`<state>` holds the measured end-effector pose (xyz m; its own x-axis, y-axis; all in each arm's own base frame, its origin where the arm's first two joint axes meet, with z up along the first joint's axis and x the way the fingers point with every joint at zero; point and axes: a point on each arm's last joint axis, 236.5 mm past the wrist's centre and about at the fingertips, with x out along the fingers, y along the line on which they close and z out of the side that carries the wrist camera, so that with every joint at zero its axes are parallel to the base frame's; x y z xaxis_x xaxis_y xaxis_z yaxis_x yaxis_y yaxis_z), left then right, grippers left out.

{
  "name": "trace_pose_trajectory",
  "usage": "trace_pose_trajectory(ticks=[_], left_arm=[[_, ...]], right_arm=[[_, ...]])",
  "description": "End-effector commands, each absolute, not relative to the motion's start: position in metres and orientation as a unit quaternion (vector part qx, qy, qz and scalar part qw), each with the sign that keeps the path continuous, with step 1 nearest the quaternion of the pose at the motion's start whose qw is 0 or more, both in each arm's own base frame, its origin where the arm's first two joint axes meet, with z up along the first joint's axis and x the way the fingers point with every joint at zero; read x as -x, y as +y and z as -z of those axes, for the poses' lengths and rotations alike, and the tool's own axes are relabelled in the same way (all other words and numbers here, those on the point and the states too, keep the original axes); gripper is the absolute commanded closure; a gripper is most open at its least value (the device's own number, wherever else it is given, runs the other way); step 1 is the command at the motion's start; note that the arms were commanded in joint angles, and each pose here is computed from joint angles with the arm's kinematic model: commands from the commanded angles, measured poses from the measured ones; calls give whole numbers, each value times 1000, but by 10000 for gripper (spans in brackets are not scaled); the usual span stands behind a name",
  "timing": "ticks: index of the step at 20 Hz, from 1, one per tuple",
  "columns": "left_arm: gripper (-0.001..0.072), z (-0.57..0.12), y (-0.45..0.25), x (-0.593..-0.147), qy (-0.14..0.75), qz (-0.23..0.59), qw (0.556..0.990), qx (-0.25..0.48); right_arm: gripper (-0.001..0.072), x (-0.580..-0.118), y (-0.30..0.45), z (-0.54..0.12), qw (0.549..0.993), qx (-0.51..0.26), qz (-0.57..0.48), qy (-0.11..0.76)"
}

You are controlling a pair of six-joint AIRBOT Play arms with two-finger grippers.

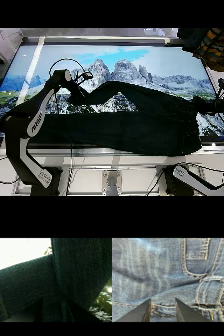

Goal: Fold the clothes and pants, and hang the long-sleeved shirts on hangers.

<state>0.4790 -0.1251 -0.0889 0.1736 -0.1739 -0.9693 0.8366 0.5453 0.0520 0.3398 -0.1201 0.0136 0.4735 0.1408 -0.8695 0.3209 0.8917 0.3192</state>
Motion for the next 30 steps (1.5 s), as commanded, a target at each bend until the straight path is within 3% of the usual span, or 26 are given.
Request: trace_pose_trajectory(ticks=[1,7,14,15,17,18,21,25,28,30], left_arm=[[400,75,-127,-480,521,364,708,-308],[399,69,-136,-475,521,376,711,-285],[400,99,-131,-455,569,388,677,-259],[420,100,-131,-455,570,388,677,-258],[670,99,-126,-457,568,382,677,-269],[671,98,-122,-460,567,376,678,-279],[671,73,-67,-496,553,259,704,-362],[671,-39,21,-557,465,44,760,-451],[670,-89,42,-556,431,18,768,-473],[670,-88,59,-539,464,6,756,-460]], right_arm=[[369,-339,-119,-13,827,-226,53,512],[370,-337,-117,-13,824,-227,50,516],[370,-337,-117,-13,824,-228,50,517],[370,-337,-117,-13,824,-228,50,517],[370,-337,-117,-13,824,-228,50,517],[370,-337,-117,-13,824,-228,49,517],[370,-337,-117,-12,824,-228,49,517],[371,-335,-115,-12,821,-229,47,521],[371,-333,-113,-11,818,-231,43,526],[371,-333,-112,-11,817,-231,43,526]])
